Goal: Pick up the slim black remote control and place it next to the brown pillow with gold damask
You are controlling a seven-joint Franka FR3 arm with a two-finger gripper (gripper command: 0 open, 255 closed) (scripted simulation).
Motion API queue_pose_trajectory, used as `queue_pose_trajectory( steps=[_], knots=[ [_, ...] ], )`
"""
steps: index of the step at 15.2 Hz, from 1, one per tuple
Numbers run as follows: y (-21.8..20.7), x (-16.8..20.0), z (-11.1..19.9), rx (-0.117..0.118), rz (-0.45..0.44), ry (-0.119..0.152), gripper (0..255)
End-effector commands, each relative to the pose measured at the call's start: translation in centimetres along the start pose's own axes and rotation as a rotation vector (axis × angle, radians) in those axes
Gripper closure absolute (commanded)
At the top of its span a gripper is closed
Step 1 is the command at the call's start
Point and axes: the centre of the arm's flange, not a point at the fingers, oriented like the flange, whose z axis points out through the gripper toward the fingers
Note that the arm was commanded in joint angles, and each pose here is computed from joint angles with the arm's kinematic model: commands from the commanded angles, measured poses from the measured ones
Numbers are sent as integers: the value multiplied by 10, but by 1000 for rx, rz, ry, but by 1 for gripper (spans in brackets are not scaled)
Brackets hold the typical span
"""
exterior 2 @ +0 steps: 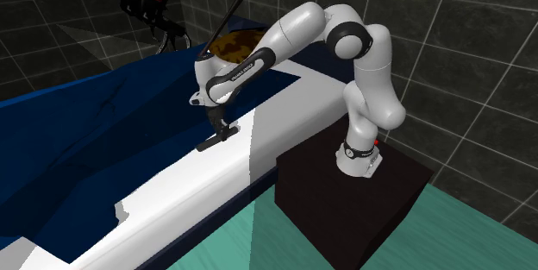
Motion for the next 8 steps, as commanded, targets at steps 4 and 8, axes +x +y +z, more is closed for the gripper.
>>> queue_pose_trajectory(
  steps=[4, 8],
  knots=[
    [-1, 0, -3, 4, -1, -4, 255],
    [-3, 0, -24, 4, -1, -4, 255]
  ],
)
